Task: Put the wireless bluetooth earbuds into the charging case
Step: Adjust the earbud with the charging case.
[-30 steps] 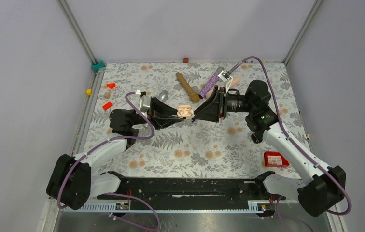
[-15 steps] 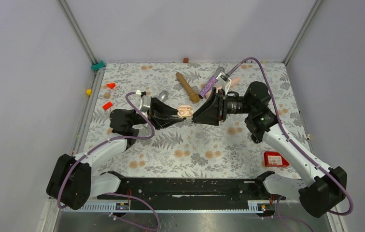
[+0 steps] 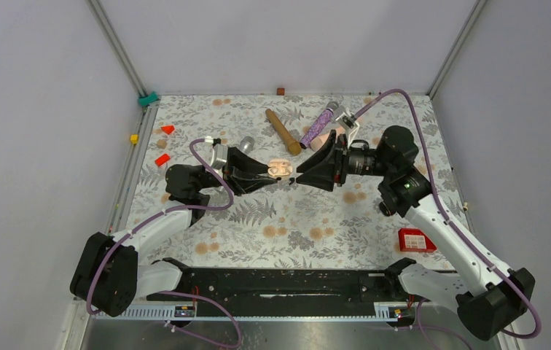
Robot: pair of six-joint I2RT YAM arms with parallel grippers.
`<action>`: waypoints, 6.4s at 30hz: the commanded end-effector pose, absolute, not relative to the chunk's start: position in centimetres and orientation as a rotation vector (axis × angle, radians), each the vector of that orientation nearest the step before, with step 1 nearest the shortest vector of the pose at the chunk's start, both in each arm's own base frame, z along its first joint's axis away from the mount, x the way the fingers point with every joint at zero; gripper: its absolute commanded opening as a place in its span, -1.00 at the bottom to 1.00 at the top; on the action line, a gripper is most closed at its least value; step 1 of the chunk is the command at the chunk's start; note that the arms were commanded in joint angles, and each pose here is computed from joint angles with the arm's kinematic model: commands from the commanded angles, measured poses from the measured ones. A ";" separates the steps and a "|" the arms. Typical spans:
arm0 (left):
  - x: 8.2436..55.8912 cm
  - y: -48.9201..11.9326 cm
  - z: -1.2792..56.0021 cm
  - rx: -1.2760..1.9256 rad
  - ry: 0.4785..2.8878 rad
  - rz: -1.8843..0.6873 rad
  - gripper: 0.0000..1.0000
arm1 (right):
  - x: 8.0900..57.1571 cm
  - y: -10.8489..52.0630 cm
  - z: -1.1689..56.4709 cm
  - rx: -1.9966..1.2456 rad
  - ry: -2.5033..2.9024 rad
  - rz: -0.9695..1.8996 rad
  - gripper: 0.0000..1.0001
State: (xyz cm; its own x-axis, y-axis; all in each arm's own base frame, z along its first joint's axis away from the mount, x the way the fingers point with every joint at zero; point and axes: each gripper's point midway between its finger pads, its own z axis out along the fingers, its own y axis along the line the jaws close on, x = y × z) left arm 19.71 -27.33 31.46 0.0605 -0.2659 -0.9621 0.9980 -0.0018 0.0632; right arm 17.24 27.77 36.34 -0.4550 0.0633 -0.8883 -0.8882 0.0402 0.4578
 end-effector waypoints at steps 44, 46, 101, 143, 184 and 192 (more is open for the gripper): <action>19.2 -27.3 32.7 1.053 0.899 -1.269 -1.00 | 17.4 28.0 35.1 -0.927 1.553 1.541 0.02; 19.3 -27.3 32.7 1.054 0.899 -1.268 -1.00 | 17.4 28.1 35.4 -0.922 1.540 1.547 0.02; 19.2 -27.3 32.5 1.057 0.904 -1.274 -1.00 | 18.4 29.1 34.8 -1.070 1.506 1.278 -0.04; 19.5 -27.6 32.3 1.051 0.919 -1.287 -1.00 | 18.2 30.0 36.4 -1.027 1.502 1.334 -0.78; 19.4 -27.7 32.3 1.058 0.915 -1.295 -1.00 | 20.5 31.6 35.6 -1.005 1.555 1.231 -0.76; 18.7 -27.8 32.0 1.109 0.912 -1.313 -1.00 | 14.8 30.1 38.7 -1.328 1.358 1.309 -0.38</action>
